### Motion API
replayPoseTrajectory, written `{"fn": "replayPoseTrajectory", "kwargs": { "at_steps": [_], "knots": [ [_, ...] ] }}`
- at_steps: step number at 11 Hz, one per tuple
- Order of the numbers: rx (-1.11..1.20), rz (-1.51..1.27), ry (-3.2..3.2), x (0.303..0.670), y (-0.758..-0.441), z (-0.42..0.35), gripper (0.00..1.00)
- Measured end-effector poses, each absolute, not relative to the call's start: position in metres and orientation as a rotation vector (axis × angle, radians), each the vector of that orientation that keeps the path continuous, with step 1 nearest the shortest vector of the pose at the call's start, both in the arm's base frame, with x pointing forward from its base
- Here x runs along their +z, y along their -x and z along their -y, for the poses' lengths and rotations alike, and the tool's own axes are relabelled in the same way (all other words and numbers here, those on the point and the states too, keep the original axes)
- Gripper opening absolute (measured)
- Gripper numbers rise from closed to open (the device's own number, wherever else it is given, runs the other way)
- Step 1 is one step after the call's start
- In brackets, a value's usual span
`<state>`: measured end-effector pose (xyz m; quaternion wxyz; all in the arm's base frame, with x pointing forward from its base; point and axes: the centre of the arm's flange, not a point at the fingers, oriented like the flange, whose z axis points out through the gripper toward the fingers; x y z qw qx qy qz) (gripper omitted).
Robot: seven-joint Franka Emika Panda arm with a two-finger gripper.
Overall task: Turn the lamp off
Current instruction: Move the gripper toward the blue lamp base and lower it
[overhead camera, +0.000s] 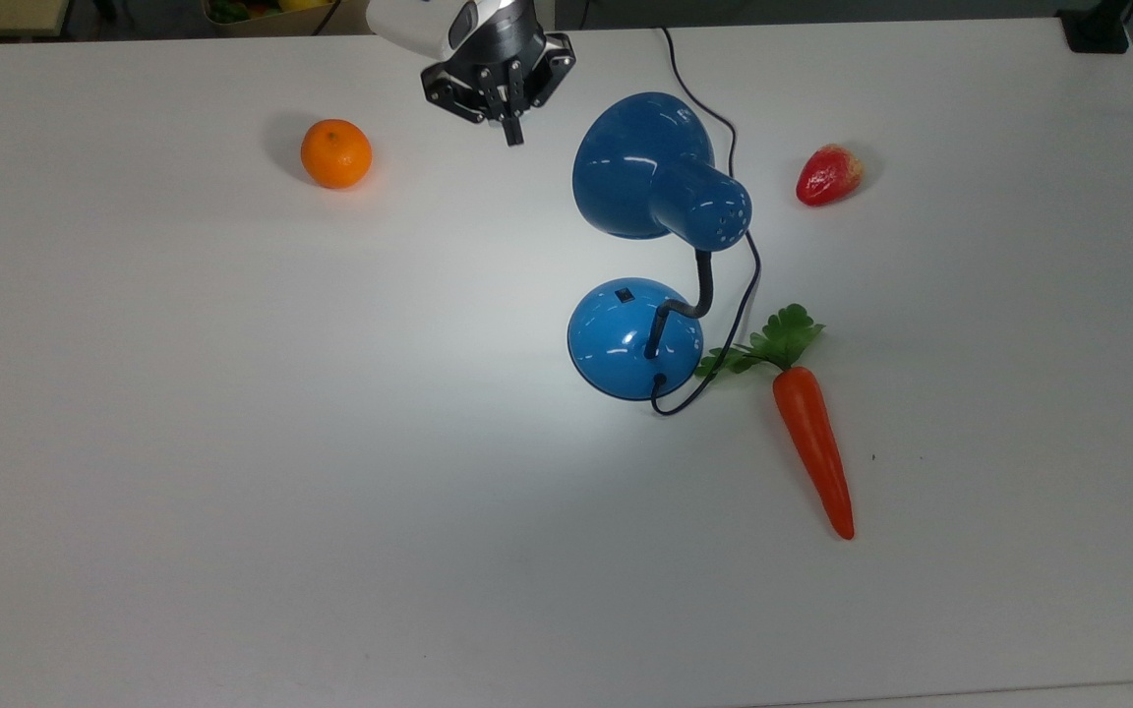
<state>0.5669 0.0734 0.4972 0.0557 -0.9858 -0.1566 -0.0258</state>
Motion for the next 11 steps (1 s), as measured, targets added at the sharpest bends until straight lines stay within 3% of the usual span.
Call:
{"fn": "replayPoseTrajectory", "kwargs": {
  "at_steps": [4, 11],
  "knots": [
    [-0.190, 0.577, 2.889, 0.481, -0.578, -0.096, 0.01],
    [-0.296, 0.649, 2.881, 0.402, -0.606, -0.157, 0.01]
  ]
}}
